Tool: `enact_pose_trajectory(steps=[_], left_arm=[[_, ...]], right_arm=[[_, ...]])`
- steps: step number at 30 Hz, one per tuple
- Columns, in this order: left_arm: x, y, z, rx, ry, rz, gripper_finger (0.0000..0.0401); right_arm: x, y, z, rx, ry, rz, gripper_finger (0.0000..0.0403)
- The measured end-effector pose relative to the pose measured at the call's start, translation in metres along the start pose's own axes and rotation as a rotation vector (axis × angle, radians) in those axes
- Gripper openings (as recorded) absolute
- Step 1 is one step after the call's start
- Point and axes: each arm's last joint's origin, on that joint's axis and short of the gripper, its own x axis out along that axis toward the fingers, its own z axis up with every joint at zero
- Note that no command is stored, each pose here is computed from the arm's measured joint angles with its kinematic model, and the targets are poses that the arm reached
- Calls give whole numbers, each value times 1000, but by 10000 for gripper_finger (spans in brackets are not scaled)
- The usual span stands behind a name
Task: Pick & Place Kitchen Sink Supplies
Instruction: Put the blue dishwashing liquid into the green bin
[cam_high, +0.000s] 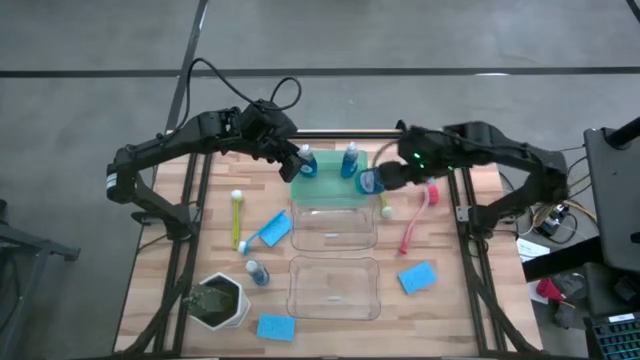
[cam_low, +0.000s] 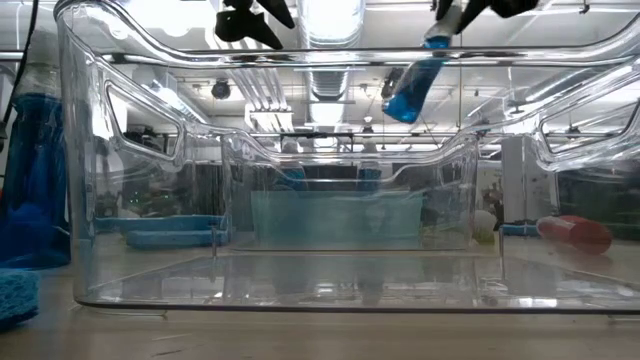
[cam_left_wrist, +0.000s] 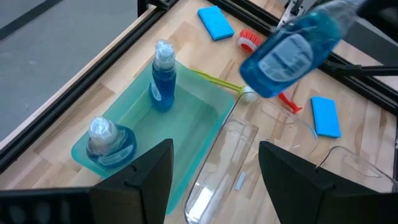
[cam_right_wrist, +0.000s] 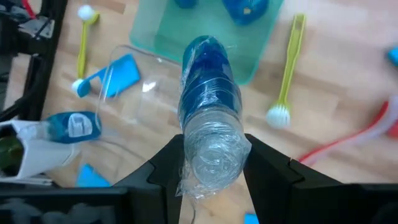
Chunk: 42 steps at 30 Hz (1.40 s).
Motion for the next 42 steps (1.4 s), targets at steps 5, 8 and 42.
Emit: enact_pose_trajectory(steps=[5,8,42], left_arm=[[0,0,0,0,-1,0,227],[-1,0,0,1,-2,0,227],[-54,3,-7,2,-99,-7,227]], right_arm=[[14,15,27,-68,62,-106,134],[23,24,43,-122,87,-148,134],[139,53,104,-337,275,-232,135]])
